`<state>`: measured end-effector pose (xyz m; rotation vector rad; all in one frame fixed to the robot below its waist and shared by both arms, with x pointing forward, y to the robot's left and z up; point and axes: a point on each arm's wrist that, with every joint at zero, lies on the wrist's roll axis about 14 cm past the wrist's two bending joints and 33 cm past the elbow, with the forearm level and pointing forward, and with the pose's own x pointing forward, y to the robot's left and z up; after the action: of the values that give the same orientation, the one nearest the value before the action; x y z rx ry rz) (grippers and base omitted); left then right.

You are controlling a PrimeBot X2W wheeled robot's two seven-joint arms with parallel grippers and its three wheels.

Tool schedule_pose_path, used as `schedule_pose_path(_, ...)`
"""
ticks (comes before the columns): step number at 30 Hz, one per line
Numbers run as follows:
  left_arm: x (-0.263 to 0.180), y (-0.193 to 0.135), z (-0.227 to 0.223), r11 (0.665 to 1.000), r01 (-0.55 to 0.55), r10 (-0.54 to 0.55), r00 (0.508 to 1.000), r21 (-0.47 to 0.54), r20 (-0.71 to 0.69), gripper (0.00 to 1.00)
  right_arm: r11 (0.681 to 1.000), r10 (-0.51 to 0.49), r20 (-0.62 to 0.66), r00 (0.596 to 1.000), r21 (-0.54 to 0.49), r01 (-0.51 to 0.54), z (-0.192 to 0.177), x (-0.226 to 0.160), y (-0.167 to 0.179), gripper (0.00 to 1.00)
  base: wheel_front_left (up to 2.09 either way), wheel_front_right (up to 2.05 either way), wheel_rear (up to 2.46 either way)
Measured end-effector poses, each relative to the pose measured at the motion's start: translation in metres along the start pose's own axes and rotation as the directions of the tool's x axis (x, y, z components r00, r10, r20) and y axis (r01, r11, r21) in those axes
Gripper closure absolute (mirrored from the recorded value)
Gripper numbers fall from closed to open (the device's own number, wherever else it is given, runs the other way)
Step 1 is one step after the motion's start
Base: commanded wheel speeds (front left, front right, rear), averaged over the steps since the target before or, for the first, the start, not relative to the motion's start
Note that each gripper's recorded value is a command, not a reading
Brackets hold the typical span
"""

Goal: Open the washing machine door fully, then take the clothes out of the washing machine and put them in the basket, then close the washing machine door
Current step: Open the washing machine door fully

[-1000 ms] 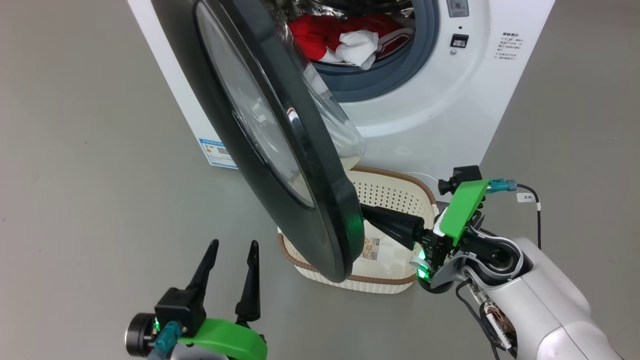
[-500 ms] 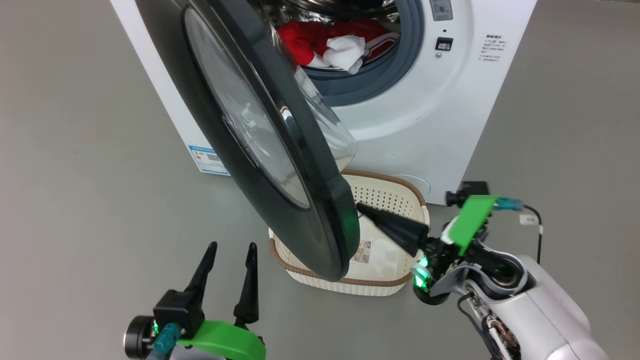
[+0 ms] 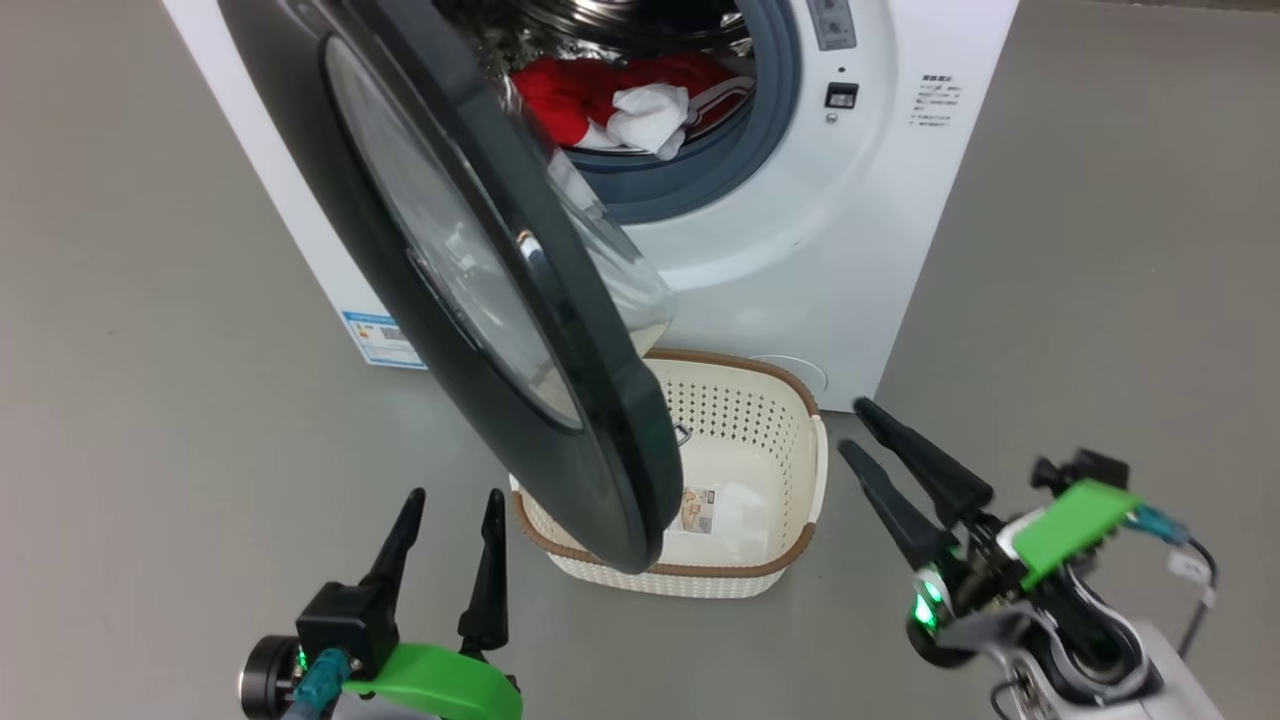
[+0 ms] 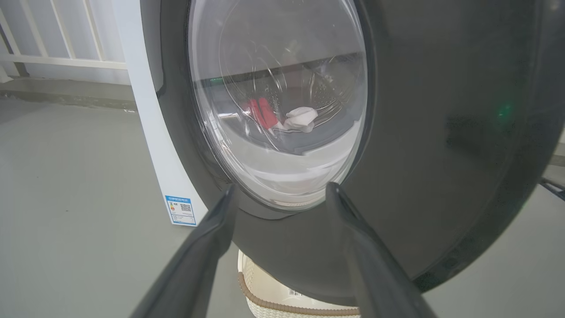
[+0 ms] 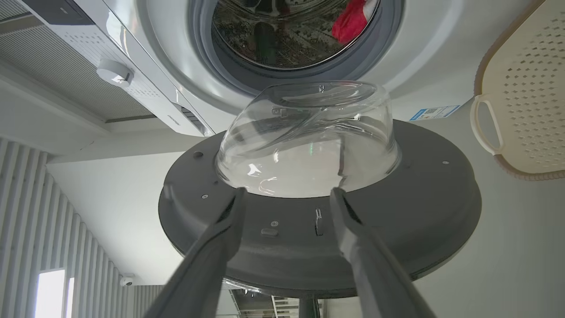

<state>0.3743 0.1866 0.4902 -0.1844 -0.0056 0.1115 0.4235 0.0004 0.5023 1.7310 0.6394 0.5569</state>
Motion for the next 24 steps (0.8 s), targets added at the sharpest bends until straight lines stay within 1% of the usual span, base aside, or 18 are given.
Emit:
schedule_pose_path(1, 0.000, -0.001, 0.000, 1.000, 0.002, -0.002, 1.000, 0.000, 0.000, 0.00, 1.000, -0.003, 0.024, 1.000, -0.012, 0.004, 0.004, -0.006, -0.001, 0.00, 0.00, 0.00, 0.00)
schedule_pose_path(2, 0.001, -0.003, 0.000, 1.000, 0.008, -0.008, 1.000, -0.001, 0.000, 0.00, 1.000, -0.006, 0.083, 0.997, -0.016, 0.007, 0.012, -0.018, -0.005, 0.00, 0.00, 0.00, 0.00)
schedule_pose_path(4, 0.001, -0.004, 0.000, 1.000, 0.013, -0.013, 1.000, -0.002, 0.001, 0.00, 0.999, -0.025, 0.136, 0.990, -0.030, 0.029, 0.017, -0.032, -0.012, 0.00, 0.00, 0.00, 0.00)
schedule_pose_path(7, 0.003, -0.006, 0.001, 1.000, 0.019, -0.019, 1.000, -0.004, 0.002, 0.00, 0.997, -0.056, 0.228, 0.972, -0.047, 0.068, 0.026, -0.054, -0.024, 0.00, 0.00, 0.00, 0.00)
schedule_pose_path(9, 0.003, -0.007, 0.000, 1.000, 0.021, -0.021, 1.000, -0.005, 0.001, 0.00, 0.992, -0.071, 0.297, 0.952, -0.075, 0.097, 0.033, -0.068, -0.029, 0.00, 0.00, 0.00, 0.00)
schedule_pose_path(11, 0.003, -0.008, 0.000, 1.000, 0.024, -0.024, 1.000, -0.006, 0.001, 0.00, 0.983, -0.080, 0.353, 0.932, -0.129, 0.133, 0.037, -0.079, -0.032, 0.00, 0.00, 0.00, 0.00)
schedule_pose_path(15, 0.004, -0.012, -0.002, 0.999, 0.039, -0.039, 0.999, -0.010, -0.003, 0.00, 0.947, -0.072, 0.486, 0.871, -0.240, 0.213, 0.051, -0.102, -0.034, 0.00, 0.00, 0.00, 0.00)
schedule_pose_path(17, 0.003, -0.013, -0.004, 0.999, 0.042, -0.042, 0.999, -0.008, -0.010, 0.00, 0.911, -0.053, 0.533, 0.845, -0.321, 0.259, 0.058, -0.111, -0.031, 0.00, 0.00, 0.00, 0.00)
schedule_pose_path(18, 0.003, -0.013, -0.006, 0.999, 0.044, -0.044, 0.999, -0.005, -0.015, 0.00, 0.901, -0.035, 0.561, 0.827, -0.341, 0.270, 0.062, -0.115, -0.028, 0.00, 0.00, 0.00, 0.00)
schedule_pose_path(19, 0.003, -0.014, -0.007, 0.999, 0.047, -0.047, 0.999, -0.004, -0.018, 0.00, 0.882, -0.019, 0.581, 0.814, -0.373, 0.287, 0.065, -0.118, -0.026, 0.00, 0.00, 0.00, 0.00)
schedule_pose_path(20, 0.003, -0.015, -0.008, 0.999, 0.052, -0.052, 0.998, -0.001, -0.020, 0.00, 0.853, -0.001, 0.594, 0.804, -0.420, 0.312, 0.068, -0.122, -0.023, 0.00, 0.00, 0.00, 0.00)
schedule_pose_path(22, 0.002, -0.016, -0.008, 0.998, 0.057, -0.057, 0.998, 0.003, -0.020, 0.00, 0.811, 0.035, 0.620, 0.784, -0.476, 0.340, 0.074, -0.128, -0.016, 0.00, 0.00, 0.00, 0.00)
schedule_pose_path(24, 0.002, -0.016, -0.007, 0.998, 0.060, -0.060, 0.998, 0.007, -0.017, 0.00, 0.741, 0.067, 0.621, 0.781, -0.555, 0.378, 0.078, -0.133, -0.010, 0.00, 0.00, 0.00, 0.00)
